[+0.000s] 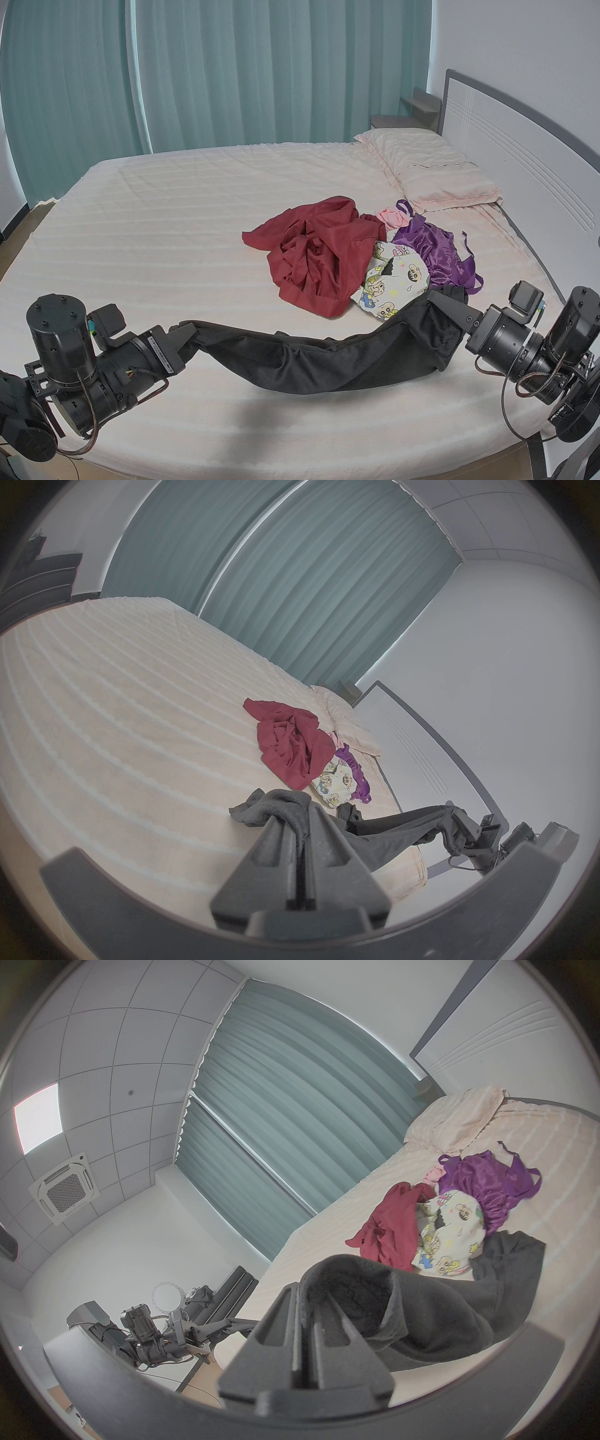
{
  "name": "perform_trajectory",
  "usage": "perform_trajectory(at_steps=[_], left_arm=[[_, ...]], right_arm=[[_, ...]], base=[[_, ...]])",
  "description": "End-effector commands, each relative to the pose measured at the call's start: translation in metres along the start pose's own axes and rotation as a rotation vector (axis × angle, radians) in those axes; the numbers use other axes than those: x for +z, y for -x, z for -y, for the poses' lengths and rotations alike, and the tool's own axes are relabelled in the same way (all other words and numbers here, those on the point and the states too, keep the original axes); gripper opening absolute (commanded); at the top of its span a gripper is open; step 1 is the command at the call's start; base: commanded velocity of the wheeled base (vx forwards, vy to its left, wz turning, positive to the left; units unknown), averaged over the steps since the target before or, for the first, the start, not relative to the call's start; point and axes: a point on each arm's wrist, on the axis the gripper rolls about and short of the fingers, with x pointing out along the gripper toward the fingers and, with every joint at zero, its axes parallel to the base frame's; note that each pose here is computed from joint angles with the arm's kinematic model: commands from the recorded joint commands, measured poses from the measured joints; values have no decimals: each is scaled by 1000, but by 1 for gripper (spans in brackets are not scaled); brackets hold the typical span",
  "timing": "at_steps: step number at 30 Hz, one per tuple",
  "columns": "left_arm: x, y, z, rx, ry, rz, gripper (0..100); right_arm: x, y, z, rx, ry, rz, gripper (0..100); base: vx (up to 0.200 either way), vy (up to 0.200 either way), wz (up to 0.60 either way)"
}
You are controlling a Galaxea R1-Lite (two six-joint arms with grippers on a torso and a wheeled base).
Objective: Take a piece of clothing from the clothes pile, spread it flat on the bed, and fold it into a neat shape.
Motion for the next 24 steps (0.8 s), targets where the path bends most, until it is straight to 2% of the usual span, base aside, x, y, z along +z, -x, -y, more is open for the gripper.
perform_trajectory(at_steps=[1,24], left_arm=[[3,4,2,-14,4,18,0],[1,3,1,-11,1,3,0]], right_arm=[[0,0,-3,15,0,4,0],[-4,0,-7,24,-1,-5,0]], base=[[0,200,0],[0,200,0]])
